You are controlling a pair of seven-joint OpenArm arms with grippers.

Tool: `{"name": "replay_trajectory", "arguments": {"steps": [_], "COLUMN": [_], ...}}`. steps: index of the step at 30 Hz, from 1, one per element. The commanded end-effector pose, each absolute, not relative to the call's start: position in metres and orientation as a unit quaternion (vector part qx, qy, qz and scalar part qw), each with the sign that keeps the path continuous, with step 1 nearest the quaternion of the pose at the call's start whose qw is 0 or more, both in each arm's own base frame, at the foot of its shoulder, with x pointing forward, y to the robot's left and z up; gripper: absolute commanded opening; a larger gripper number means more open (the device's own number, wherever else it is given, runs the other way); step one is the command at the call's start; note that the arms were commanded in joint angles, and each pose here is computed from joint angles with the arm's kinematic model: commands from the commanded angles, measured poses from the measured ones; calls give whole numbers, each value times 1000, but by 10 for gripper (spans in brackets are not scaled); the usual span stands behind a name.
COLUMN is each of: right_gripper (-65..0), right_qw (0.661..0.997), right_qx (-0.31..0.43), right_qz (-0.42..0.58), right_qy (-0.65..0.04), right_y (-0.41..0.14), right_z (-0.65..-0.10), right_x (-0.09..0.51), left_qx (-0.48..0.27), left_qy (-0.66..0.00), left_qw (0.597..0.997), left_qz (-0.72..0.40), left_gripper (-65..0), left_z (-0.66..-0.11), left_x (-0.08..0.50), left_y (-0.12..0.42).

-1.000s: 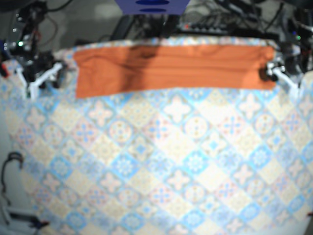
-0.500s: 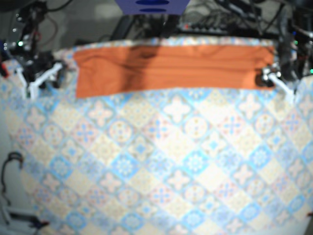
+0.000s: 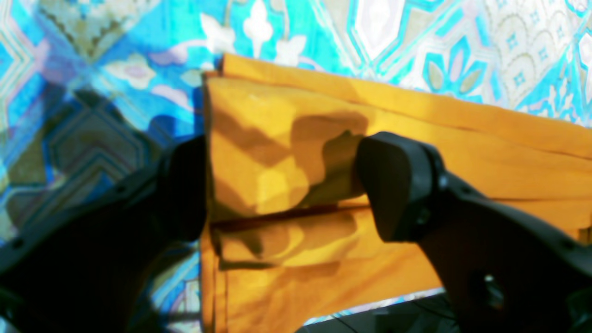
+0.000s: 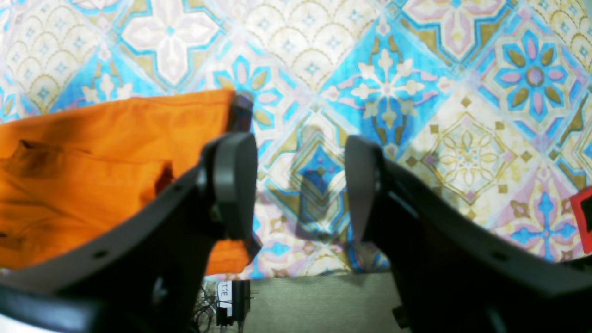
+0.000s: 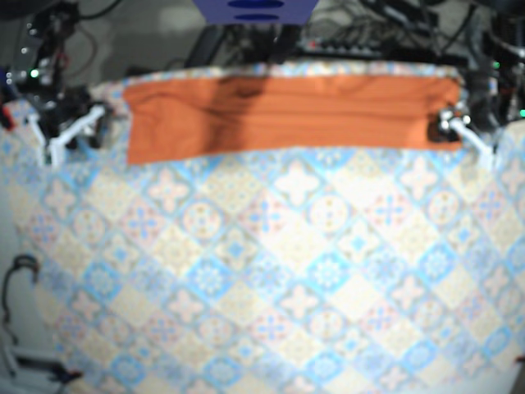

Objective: Fold the T-shirt properly
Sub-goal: 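Move the left gripper onto the orange strip's end and close on it, then lift the held strip end with the left gripper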

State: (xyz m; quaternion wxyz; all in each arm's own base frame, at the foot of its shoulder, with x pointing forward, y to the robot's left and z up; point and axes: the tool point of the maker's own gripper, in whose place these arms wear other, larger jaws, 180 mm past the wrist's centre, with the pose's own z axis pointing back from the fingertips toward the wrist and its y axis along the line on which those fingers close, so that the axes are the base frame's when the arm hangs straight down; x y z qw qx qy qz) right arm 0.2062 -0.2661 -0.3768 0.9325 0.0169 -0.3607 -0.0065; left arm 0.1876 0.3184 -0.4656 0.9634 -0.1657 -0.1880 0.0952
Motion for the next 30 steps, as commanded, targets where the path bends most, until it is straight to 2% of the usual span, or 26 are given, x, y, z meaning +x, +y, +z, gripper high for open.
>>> {"name": "replay_trajectory", "arguments": {"steps": [1, 30], "right_gripper": [-350, -350], "right_qw": [925, 926], "right_qx": [10, 10], "right_qz": [0, 0], "right_qy": [-379, -378], "right_y": [-270, -270], "right_z": [-366, -366], "right_x": [212, 212], "left_qx": [-189, -164], "left_qy": [-114, -85], "left_qw": [972, 980], "left_qz": [81, 76], "left_gripper": [-148, -148], "left_z": [-482, -482], "left_x": [150, 124], "left_y": [298, 318]}}
